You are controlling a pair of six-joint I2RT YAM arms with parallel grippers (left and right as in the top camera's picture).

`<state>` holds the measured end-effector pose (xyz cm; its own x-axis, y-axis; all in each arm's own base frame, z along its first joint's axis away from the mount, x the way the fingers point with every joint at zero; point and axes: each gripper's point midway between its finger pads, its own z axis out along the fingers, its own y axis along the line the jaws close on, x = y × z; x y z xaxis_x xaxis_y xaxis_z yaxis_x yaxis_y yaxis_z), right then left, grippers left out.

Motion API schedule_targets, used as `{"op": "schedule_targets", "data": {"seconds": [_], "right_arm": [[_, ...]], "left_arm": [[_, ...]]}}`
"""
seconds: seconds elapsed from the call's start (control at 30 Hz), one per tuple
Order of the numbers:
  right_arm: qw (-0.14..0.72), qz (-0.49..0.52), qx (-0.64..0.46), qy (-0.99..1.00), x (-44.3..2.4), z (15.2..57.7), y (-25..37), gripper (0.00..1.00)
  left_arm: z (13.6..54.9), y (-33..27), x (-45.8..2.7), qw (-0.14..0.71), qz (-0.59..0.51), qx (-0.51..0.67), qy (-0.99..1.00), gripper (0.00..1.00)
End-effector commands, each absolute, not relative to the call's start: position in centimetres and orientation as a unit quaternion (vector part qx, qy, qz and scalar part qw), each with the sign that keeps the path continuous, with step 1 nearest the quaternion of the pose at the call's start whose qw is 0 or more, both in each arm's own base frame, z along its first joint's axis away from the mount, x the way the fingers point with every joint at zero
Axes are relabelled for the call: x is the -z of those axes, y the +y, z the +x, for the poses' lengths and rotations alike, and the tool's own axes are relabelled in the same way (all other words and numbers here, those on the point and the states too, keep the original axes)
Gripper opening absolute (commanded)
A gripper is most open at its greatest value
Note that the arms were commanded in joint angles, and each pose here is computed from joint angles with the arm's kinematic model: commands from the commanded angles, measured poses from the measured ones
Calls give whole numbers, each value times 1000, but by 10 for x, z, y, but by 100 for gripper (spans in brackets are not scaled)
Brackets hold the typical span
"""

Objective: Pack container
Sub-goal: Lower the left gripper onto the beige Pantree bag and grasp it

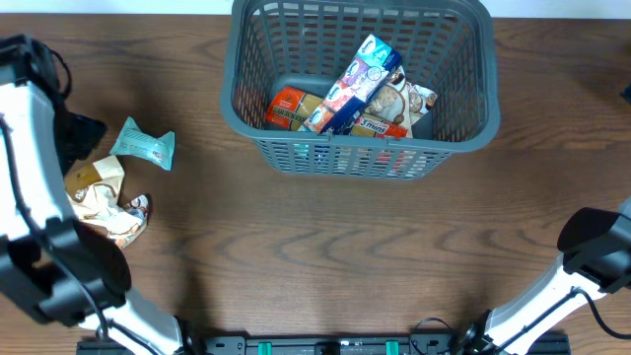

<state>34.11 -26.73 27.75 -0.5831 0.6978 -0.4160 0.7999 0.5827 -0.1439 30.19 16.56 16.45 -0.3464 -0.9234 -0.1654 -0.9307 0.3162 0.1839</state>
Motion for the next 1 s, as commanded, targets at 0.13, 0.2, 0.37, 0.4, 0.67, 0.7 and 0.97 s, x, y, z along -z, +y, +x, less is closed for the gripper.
{"op": "schedule_targets", "data": {"seconds": [0.13, 0.2, 0.37, 0.4, 0.67, 0.7, 0.97], "right_arm": [[165, 437, 162, 869, -282, 337, -268, 99], [165, 437, 162, 869, -282, 337, -268, 99], [165, 437, 162, 869, -282, 337, -268, 99], [165, 437, 162, 869, -282, 337, -268, 99], [165, 437, 162, 869, -282, 337, -268, 99], [165, 437, 162, 869, -282, 337, -268, 99], [165, 437, 162, 869, -282, 337, -268, 99]], "left_arm": [[312, 168, -108, -30, -469, -120, 875, 100], [311, 170, -104, -32, -450, -119, 884, 100], [303, 176, -105, -49, -399, -115, 908, 100], [299, 176, -105, -59, -391, -115, 911, 100], [260, 206, -109, -91, -485, -136, 859, 100], [259, 208, -109, -90, -499, -131, 852, 100], [269, 198, -78, -76, -541, -53, 836, 100]]}}
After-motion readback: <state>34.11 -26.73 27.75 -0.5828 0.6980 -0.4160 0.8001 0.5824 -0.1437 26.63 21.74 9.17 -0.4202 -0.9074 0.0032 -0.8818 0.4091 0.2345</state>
